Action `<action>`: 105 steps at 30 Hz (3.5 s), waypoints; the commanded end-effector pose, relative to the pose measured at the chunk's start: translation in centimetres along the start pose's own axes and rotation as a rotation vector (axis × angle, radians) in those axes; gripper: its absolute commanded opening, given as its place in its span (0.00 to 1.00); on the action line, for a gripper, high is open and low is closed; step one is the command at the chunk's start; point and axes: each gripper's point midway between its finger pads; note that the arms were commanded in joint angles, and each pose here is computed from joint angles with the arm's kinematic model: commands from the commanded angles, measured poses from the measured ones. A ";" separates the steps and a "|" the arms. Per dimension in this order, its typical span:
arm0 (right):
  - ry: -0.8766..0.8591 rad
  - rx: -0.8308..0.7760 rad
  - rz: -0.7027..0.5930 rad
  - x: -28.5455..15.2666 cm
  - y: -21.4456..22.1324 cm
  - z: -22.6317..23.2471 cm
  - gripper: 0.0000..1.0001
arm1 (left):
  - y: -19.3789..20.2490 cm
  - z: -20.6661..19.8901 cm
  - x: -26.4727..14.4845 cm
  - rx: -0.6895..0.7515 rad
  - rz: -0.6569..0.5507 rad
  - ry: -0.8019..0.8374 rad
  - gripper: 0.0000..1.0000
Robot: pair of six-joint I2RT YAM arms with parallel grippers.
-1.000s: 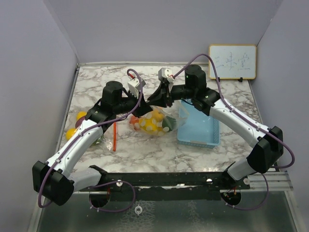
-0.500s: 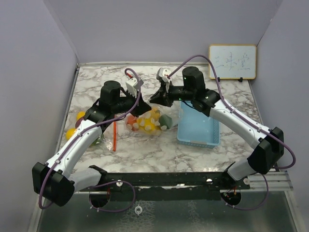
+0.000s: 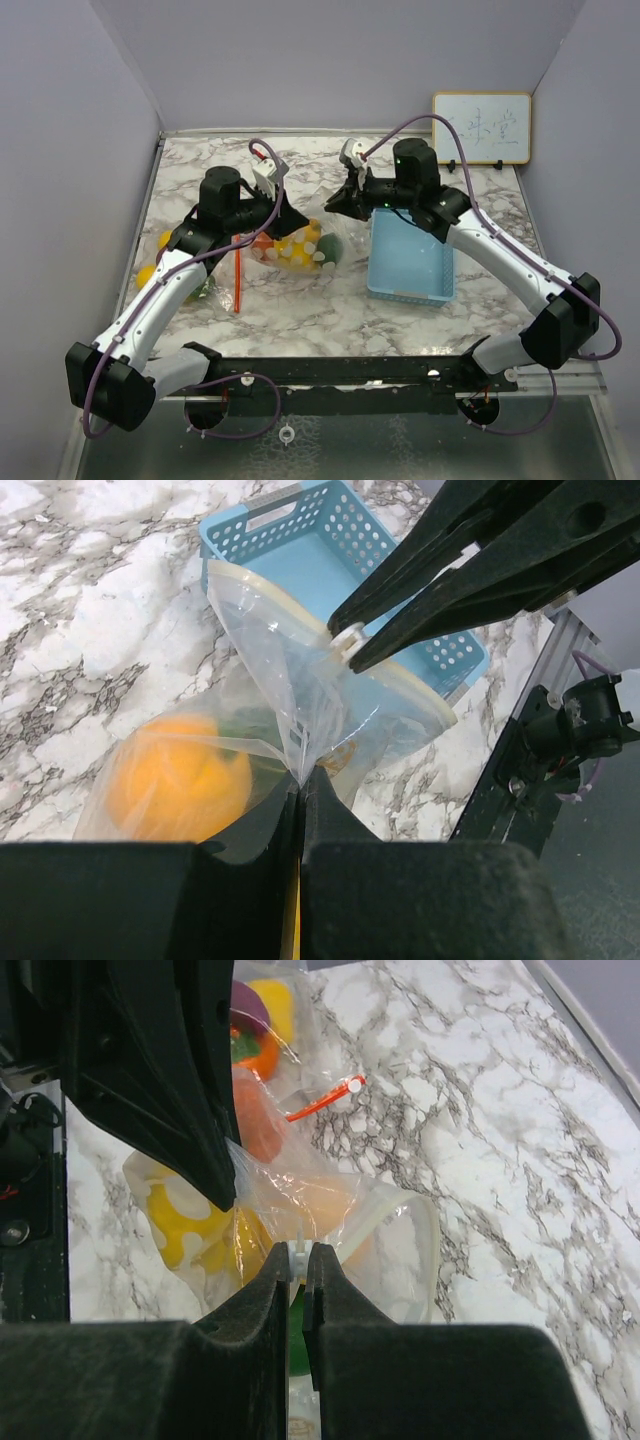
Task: Place the food in the zip-top bag and seal the zipper
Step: Zip the zipper food storage bag at the center of the board.
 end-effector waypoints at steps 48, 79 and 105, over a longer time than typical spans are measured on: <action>-0.180 0.101 0.051 1.8 -1.3 1.2 0.05 | -3.3 -2.2 1.7 0.231 -0.140 0.214 0.00; 0.348 0.275 0.328 -5.2 11.3 -4.1 0.02 | -1.1 10.0 -3.0 0.140 -0.016 -0.428 0.00; 0.595 0.380 0.219 -5.6 7.3 -8.2 1.00 | 0.4 14.5 -2.4 -0.157 0.101 -0.597 0.93</action>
Point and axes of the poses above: each gripper's point midway between its finger pads, its own x axis out along the fingers, its own z axis along the line the jaws close on, y = z × x, and after that the axes turned 14 degrees about x, right-handed
